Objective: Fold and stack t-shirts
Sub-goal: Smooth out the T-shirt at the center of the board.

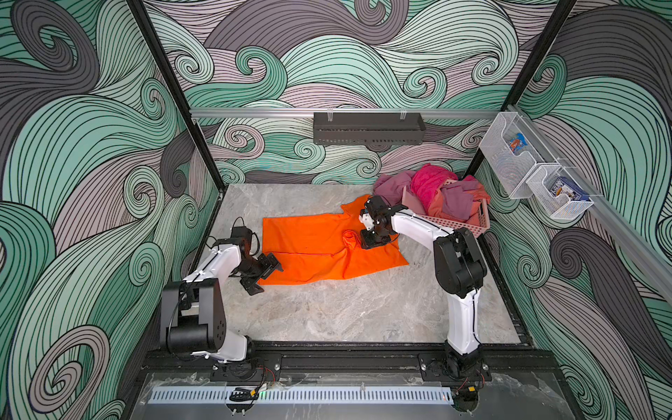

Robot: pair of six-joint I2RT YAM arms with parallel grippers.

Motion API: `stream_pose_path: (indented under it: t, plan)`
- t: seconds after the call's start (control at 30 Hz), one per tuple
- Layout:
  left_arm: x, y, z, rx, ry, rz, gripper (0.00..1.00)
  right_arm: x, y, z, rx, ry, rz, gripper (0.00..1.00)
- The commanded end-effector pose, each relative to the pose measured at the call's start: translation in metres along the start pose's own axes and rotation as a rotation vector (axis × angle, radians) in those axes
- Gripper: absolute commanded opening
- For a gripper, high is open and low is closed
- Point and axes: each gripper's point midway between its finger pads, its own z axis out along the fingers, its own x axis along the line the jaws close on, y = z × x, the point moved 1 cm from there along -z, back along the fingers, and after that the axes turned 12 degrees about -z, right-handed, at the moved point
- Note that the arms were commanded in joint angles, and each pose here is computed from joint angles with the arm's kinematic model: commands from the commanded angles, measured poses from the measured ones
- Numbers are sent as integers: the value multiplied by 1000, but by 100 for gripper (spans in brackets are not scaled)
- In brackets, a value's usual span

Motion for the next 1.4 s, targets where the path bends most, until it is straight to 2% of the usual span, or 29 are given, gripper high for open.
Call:
stream_pose_path:
  t: [0.0,0.63,0.93,1.17,1.37]
  plan:
    - [2,1,-3,-12,2,8,94,-6,-5,-1,31,-60,-45,41]
    - [8,-1,0,-13,17,11,94,16,-3,14,62,-31,-87,36]
    - [11,-1,2,-10,33,8,94,13,-2,19,72,-46,-88,26]
    - [11,-1,2,-9,34,8,94,10,5,13,51,-65,-83,10]
    - [12,-2,2,-8,35,7,94,4,13,2,25,-114,-98,6]
